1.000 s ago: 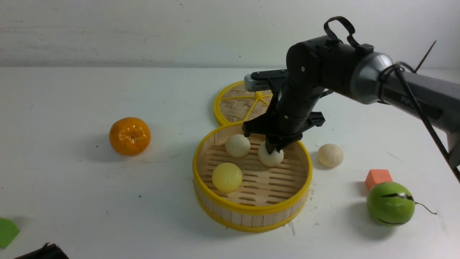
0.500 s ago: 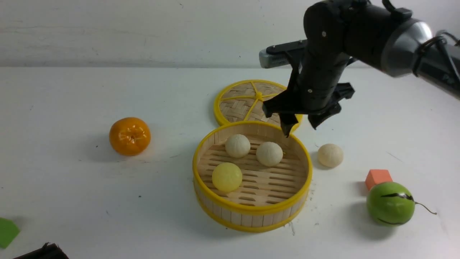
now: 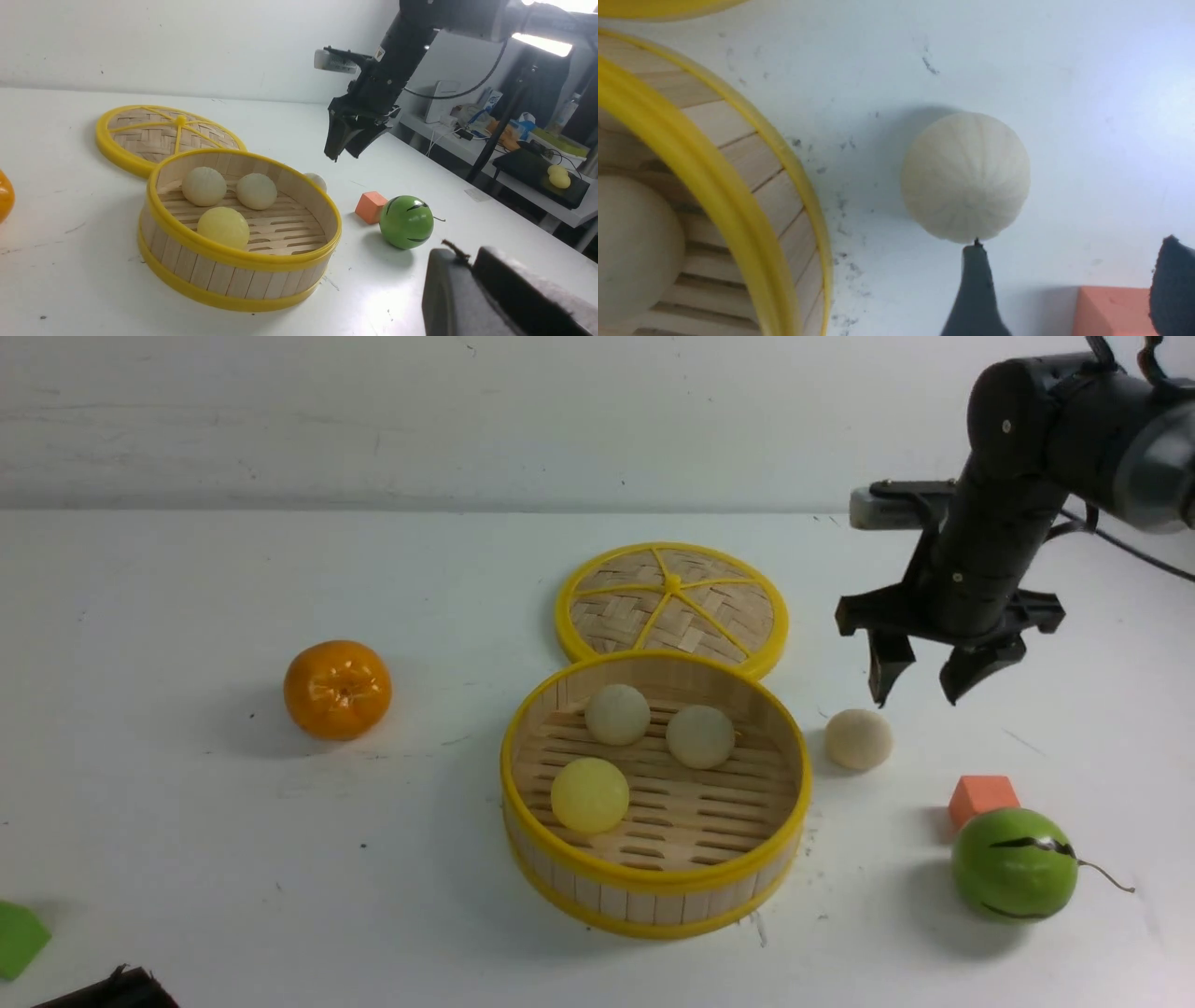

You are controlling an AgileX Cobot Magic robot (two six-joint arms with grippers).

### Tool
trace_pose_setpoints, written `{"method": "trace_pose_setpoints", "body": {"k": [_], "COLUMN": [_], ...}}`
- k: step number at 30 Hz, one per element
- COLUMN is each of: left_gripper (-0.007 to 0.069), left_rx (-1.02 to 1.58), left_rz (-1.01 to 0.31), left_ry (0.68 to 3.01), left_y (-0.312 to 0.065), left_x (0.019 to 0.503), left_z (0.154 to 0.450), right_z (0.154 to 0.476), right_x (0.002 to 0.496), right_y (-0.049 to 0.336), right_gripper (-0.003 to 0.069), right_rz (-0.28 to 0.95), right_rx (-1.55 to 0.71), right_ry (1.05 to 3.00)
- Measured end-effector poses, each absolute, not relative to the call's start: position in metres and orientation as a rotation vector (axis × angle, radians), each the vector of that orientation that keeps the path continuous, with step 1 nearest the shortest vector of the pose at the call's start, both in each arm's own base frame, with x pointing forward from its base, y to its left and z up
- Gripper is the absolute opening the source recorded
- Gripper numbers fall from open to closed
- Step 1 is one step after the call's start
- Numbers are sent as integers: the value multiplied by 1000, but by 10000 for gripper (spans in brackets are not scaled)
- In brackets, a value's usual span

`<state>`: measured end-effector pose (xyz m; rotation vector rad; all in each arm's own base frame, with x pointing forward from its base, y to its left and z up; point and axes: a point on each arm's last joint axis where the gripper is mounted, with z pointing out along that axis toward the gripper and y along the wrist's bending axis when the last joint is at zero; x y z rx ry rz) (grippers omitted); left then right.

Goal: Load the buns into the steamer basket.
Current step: Use the right arm to grab a steamed stuffed bun

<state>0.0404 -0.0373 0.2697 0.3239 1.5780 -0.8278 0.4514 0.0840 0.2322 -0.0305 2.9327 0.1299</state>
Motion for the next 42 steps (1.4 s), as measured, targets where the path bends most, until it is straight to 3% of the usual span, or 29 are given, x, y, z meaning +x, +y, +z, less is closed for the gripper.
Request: {"method": "trace_pose_setpoints", "body": {"k": [5, 14, 23, 31, 35, 42], "left_gripper": [71, 78, 90, 92, 99, 106], "left_rx": [324, 324, 324, 324, 324, 324], "left_rz": [-828, -828, -828, -828, -828, -828], "left_ry": [1578, 1578, 1578, 1578, 1578, 1578], "left_y": [-37, -37, -37, -37, -37, -37], "left_x": [40, 40, 40, 40, 40, 40], "left_z": [270, 270, 270, 270, 270, 270], "right_z": [209, 204, 192, 189, 189, 188], "right_x": [461, 463, 465, 467, 467, 467], "right_y": [86, 96, 101, 101, 101, 101], "right_gripper": [477, 474, 379, 360, 318, 156], "right_rz": [165, 196, 163, 158, 156, 155], "right_rx": [-12, -31, -65, -65, -66, -66], "right_ry": [2928, 2916, 2928, 2916, 2917, 2923]}}
